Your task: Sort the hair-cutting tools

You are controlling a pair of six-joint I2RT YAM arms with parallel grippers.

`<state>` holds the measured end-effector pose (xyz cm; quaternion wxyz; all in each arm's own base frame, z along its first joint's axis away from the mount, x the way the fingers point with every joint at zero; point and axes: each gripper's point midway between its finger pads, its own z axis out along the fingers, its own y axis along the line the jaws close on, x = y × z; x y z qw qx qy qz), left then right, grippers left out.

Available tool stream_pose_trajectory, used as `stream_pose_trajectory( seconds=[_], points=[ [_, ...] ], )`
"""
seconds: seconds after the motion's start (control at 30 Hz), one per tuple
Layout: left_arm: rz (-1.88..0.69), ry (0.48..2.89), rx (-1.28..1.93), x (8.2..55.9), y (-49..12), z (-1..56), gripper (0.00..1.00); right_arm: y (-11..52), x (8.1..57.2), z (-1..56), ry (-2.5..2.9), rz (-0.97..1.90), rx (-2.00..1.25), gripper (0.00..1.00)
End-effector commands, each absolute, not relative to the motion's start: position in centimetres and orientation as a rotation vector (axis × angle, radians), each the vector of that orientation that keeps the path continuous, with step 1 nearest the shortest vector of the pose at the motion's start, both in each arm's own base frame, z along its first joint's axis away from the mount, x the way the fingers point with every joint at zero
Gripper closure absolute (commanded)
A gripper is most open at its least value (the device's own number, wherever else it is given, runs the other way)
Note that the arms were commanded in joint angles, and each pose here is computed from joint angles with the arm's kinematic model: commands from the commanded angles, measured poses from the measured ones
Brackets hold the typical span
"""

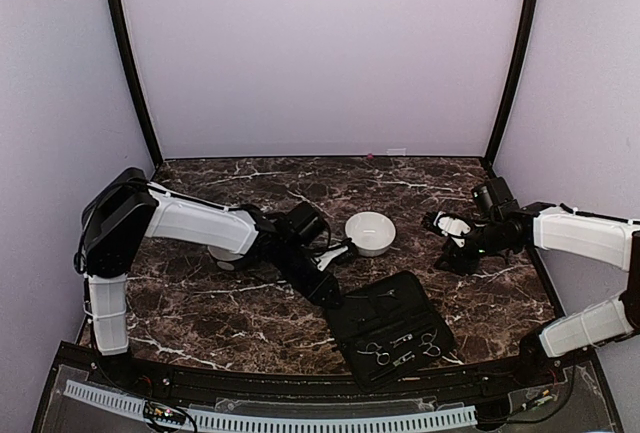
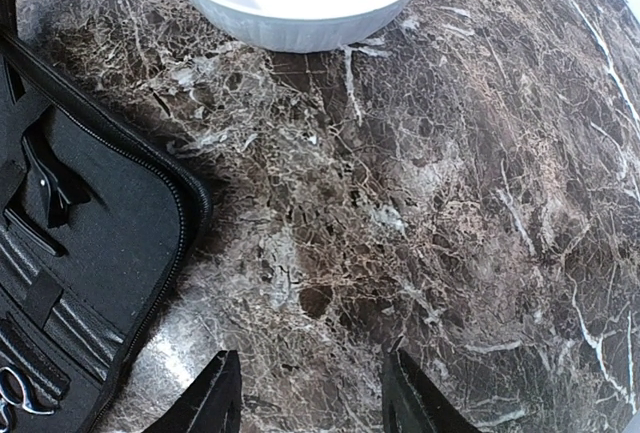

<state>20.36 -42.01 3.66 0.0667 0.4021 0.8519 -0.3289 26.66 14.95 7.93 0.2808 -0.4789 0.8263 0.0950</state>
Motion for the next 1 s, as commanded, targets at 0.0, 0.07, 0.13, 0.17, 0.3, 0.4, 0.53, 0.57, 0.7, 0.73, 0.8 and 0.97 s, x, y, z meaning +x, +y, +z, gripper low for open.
stream_pose_trajectory(
  seconds=[0.0,0.07,0.13,0.17,0.3,0.4,0.53,0.57,0.7,0.73,0.8,0.97],
  points=[
    [-0.924,2.521,1.258,21.2,-42.2,5.4,0.83,15.4,27.1,8.8,2.189,0.255,-1.287,0.52],
    [-0.852,2.499,1.262,22.0,-41.9,6.0,0.87,15.4,27.1,8.7,2.192,0.258,-1.288,0.52],
    [-0.794,2.461,1.268,22.8,-41.8,6.9,0.89,15.4,27.1,8.7,2.189,0.258,-1.287,0.52],
    [-0.773,2.435,1.272,23.2,-41.9,7.6,0.91,15.4,27.1,8.7,2.188,0.258,-1.288,0.52],
    [-0.714,2.31,1.277,24.6,-42.2,10.4,0.93,15.4,27.1,8.7,2.192,0.258,-1.29,0.52],
    [-0.684,2.232,1.291,24.9,-42.5,12.2,0.94,15.4,27.1,8.7,2.19,0.255,-1.289,0.52],
    [-0.609,2.098,1.407,23.5,-43.0,13.1,0.93,15.2,27.4,8.7,2.193,0.232,-1.281,0.52],
    [-0.582,2.068,1.44,23.0,-43.3,13.1,0.93,15.1,27.4,8.7,2.194,0.229,-1.28,0.52],
    [-0.458,1.964,1.563,20.8,-44.3,12.7,0.92,15.0,27.6,8.5,2.201,0.212,-1.275,0.52],
    [-0.435,1.947,1.587,20.2,-44.6,12.6,0.91,14.9,27.6,8.4,2.205,0.21,-1.275,0.52],
    [-0.406,1.915,1.634,18.8,-45.2,12.6,0.83,14.9,27.7,8.3,2.213,0.205,-1.272,0.52],
    [-0.491,1.867,1.798,14.0,-46.2,12.2,0.7,14.6,27.9,8.5,2.213,0.179,-1.258,0.52]
  ],
)
